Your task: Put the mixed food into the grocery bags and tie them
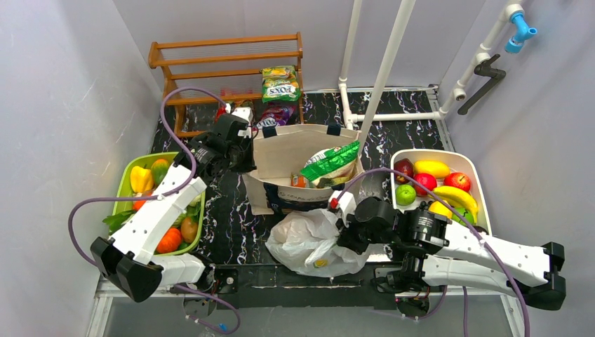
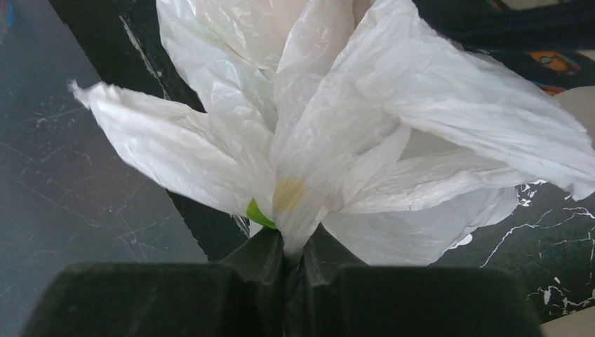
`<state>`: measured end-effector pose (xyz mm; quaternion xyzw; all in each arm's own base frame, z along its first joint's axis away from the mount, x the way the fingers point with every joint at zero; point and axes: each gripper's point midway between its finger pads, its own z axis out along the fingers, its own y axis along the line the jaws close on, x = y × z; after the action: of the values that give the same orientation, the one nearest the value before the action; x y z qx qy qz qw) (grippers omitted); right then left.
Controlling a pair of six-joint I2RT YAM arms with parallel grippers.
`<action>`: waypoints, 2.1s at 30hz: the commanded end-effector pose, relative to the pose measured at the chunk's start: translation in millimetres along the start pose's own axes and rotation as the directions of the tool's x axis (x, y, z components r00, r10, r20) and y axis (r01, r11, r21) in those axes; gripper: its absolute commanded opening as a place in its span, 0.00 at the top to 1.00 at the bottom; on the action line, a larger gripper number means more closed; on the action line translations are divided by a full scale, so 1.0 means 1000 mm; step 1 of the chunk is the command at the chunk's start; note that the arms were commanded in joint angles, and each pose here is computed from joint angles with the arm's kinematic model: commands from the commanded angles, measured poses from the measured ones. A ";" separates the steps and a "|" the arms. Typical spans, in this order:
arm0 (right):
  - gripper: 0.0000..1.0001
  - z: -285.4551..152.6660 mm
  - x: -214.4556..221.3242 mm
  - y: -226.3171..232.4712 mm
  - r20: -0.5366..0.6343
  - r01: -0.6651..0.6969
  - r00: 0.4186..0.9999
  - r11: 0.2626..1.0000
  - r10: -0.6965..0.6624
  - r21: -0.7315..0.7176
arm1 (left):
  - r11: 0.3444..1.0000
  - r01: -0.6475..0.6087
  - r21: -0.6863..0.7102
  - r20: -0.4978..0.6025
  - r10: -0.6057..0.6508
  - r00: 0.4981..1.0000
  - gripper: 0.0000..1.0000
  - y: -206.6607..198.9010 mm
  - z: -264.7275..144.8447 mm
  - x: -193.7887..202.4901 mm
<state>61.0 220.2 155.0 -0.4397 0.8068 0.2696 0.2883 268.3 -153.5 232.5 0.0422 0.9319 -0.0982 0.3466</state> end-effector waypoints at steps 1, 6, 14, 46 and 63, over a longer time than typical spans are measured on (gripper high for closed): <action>0.99 -0.014 -0.031 0.011 0.063 0.013 0.998 0.999 -0.011 -0.030 | 1.000 0.021 0.014 0.002 -0.022 1.000 1.00 0.003 -0.010 0.007; 0.99 -0.036 -0.064 0.024 0.132 0.024 0.991 0.997 -0.014 -0.071 | 0.999 0.036 0.032 0.020 -0.037 0.999 1.00 0.003 -0.015 0.009; 0.99 -0.080 -0.126 0.052 0.329 0.074 0.944 0.980 -0.011 -0.182 | 0.998 0.064 0.027 0.023 -0.064 0.998 1.00 0.006 -0.016 0.017; 0.99 -0.257 -0.445 0.044 0.971 0.044 0.109 0.977 -0.213 0.210 | 0.973 0.141 0.182 0.024 -0.148 0.989 1.00 -0.009 -0.028 0.042; 0.99 -0.146 -0.410 0.011 0.951 0.264 0.237 0.955 -0.197 0.132 | 0.973 0.141 0.184 0.012 -0.146 0.989 1.00 -0.006 -0.034 0.051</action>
<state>216.9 364.4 504.6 -0.3205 0.4680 0.4107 0.7139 220.3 -157.1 231.1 0.0037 0.9081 -0.2100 0.3623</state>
